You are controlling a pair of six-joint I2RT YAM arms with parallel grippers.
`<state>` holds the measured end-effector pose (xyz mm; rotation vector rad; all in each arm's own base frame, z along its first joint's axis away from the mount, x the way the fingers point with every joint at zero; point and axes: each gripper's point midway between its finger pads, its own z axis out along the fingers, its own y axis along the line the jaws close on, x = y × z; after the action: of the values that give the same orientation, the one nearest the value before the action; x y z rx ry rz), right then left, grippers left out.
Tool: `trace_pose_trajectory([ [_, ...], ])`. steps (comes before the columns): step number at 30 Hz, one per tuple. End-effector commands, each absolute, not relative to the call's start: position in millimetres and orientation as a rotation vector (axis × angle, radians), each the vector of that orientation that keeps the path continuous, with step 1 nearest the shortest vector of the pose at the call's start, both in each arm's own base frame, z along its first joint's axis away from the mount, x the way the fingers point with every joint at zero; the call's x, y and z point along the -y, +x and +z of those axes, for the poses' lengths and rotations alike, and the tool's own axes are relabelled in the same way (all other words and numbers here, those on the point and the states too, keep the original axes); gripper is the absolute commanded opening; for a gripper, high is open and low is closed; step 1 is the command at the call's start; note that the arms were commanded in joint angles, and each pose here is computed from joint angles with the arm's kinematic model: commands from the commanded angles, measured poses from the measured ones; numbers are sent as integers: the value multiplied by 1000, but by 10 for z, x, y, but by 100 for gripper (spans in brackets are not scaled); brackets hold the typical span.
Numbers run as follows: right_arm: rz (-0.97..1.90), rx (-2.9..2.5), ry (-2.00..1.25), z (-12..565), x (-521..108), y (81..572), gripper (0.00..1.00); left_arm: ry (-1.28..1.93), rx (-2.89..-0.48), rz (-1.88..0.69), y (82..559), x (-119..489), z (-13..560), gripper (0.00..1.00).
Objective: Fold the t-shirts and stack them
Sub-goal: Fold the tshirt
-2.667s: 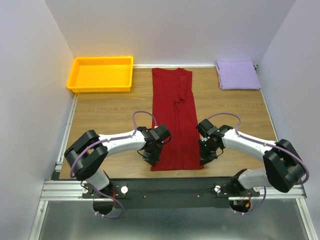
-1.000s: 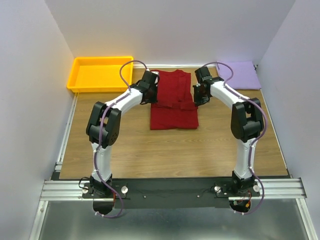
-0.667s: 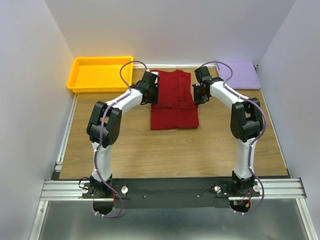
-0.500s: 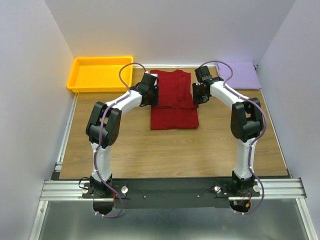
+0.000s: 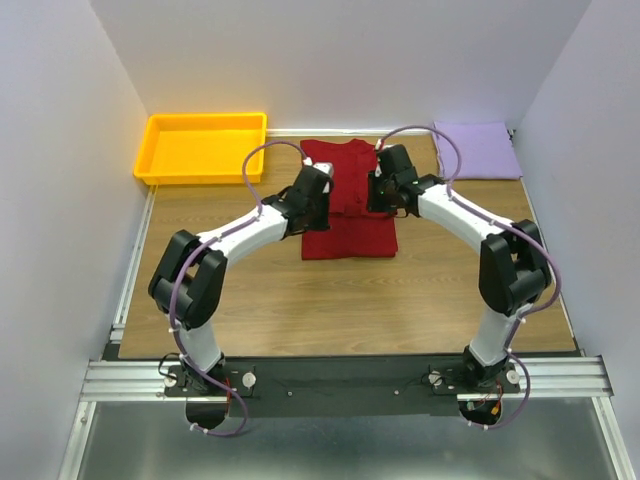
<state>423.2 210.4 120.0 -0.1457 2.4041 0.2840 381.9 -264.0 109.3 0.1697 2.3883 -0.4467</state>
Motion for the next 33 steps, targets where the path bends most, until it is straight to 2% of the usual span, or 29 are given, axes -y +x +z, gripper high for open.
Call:
trace_pose_trajectory([
  [1,338,-2429,-130,880,-2287,4212,33,178,-2482,-459,3671,2737,710,10],
  [4,357,-2428,-149,763,-2403,4240,29,202,-2552,-494,3550,2767,483,6],
  [11,315,-2464,-159,381,-2453,4307,28,222,-2651,-494,3313,2692,185,4],
  [19,164,-2409,-175,302,-2392,4678,28,242,-2712,-485,3169,2608,26,3],
  [27,97,-2209,-172,721,-2566,5591,31,227,-2737,-482,2923,2457,16,2],
  [30,91,-2169,-160,900,-2514,5711,32,213,-2734,-489,2889,2426,48,2],
  [33,109,-2180,-157,983,-2399,5610,33,214,-2724,-504,2857,2418,96,2],
])
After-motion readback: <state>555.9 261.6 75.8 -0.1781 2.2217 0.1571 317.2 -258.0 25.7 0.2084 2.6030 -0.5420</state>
